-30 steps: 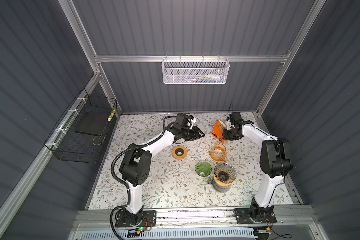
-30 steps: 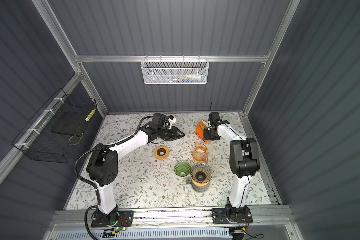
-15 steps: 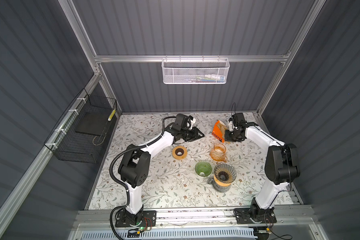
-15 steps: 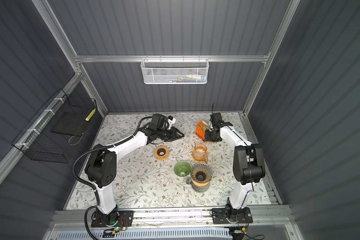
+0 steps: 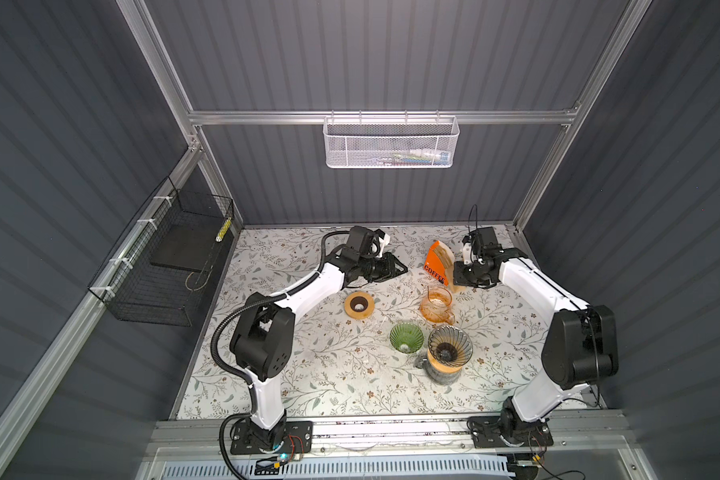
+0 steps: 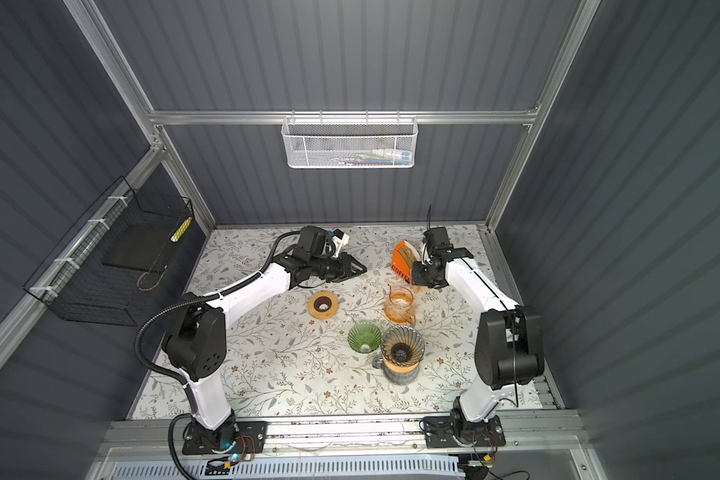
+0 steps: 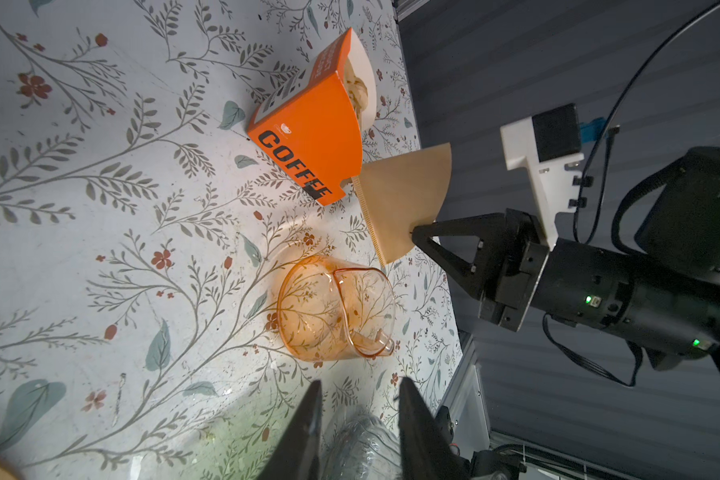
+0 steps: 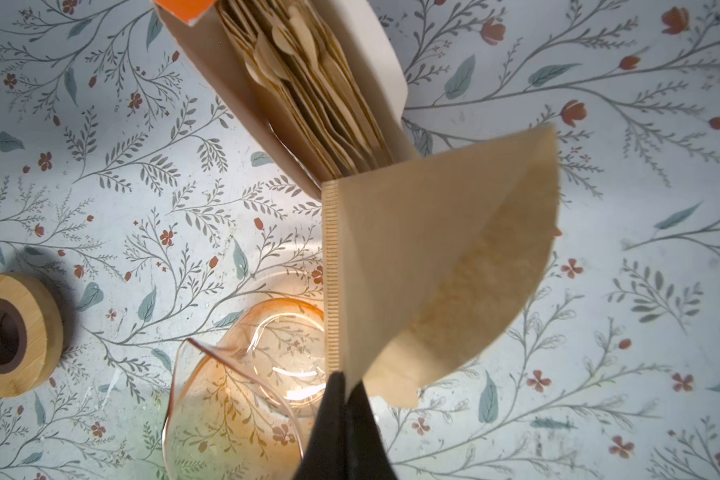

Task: Place the coffee filter in the dripper
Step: 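Lift the paper filter away from the box with the right gripper, then carry the filter over the clear dripper with the right gripper, then lower the filter into the dripper while left gripper reaches to hold its edge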

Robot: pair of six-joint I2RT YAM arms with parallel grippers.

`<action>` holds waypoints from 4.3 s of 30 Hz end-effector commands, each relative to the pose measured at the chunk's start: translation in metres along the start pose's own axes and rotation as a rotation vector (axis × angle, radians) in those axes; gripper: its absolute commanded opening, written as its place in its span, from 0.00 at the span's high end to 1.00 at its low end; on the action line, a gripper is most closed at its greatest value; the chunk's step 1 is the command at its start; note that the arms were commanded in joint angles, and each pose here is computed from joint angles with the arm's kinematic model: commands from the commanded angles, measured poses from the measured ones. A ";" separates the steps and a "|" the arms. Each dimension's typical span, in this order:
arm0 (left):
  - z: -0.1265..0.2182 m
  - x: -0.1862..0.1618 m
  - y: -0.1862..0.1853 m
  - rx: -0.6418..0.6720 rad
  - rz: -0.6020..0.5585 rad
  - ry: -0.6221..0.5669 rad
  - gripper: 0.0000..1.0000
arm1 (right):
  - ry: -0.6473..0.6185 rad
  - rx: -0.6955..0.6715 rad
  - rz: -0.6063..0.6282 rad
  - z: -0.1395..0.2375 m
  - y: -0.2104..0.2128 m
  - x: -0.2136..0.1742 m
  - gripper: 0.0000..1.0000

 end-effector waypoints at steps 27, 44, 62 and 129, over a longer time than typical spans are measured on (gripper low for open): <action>0.062 0.000 -0.024 0.125 -0.161 0.005 0.68 | -0.070 0.052 0.032 0.195 0.009 -0.092 1.00; 0.069 -0.004 -0.024 0.146 -0.173 0.016 0.68 | 0.114 -0.036 0.170 0.242 0.007 -0.164 1.00; 0.071 -0.014 -0.020 0.156 -0.177 0.025 0.67 | 0.255 -0.174 0.310 0.201 0.038 -0.187 1.00; 0.002 -0.117 -0.215 -0.311 -0.423 0.361 0.76 | 0.039 0.238 -0.122 0.185 -0.001 -0.182 0.84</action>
Point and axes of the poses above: each gripper's point midway between its finger pads, its own z axis back along the fingers, its own y axis along the line the jaws close on, x = y × z, the point moved 3 cm from there along z, back along the fingers, and after that the axes turned 14 degrees about -z, right-handed, at the moved point
